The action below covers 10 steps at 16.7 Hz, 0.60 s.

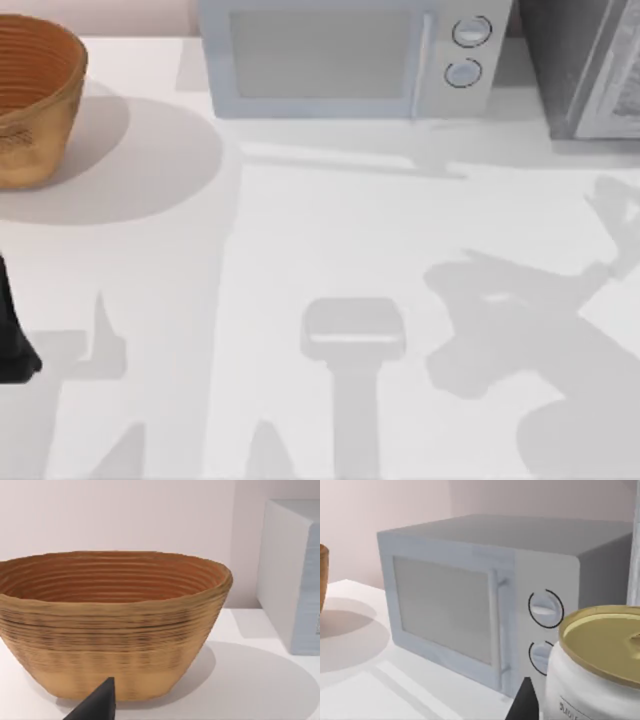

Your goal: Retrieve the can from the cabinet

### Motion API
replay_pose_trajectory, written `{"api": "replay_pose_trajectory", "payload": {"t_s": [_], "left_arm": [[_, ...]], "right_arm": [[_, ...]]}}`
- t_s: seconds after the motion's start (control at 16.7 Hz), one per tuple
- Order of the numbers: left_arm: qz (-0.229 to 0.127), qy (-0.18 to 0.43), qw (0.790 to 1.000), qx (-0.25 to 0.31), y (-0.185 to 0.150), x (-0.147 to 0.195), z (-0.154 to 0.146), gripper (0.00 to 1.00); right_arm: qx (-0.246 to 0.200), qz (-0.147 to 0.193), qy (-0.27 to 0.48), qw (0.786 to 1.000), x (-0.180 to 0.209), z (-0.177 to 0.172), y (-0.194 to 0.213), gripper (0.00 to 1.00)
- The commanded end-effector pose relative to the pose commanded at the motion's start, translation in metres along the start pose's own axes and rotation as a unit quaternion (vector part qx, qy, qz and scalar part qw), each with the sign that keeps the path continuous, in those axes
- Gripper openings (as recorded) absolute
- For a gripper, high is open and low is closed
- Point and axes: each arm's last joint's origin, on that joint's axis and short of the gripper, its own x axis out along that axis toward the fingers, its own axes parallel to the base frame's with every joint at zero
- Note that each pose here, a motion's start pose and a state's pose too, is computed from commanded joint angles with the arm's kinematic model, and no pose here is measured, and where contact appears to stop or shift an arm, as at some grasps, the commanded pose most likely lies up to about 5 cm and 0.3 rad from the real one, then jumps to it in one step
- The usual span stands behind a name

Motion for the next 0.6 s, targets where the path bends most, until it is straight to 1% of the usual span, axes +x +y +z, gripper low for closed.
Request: {"api": "replay_pose_trajectory", "payload": {"t_s": [0.36, 0.6], "left_arm": [[0.0, 0.0, 1.0, 0.0, 0.0, 0.0, 0.0, 1.0], [0.0, 0.0, 1.0, 0.0, 0.0, 0.0, 0.0, 1.0]], "right_arm": [[-0.008, 0.023, 0.012, 1.0, -0.02, -0.043, -0.03, 0.0], [-0.026, 0.032, 0.018, 0.999, -0.044, -0.074, -0.047, 0.0]]}}
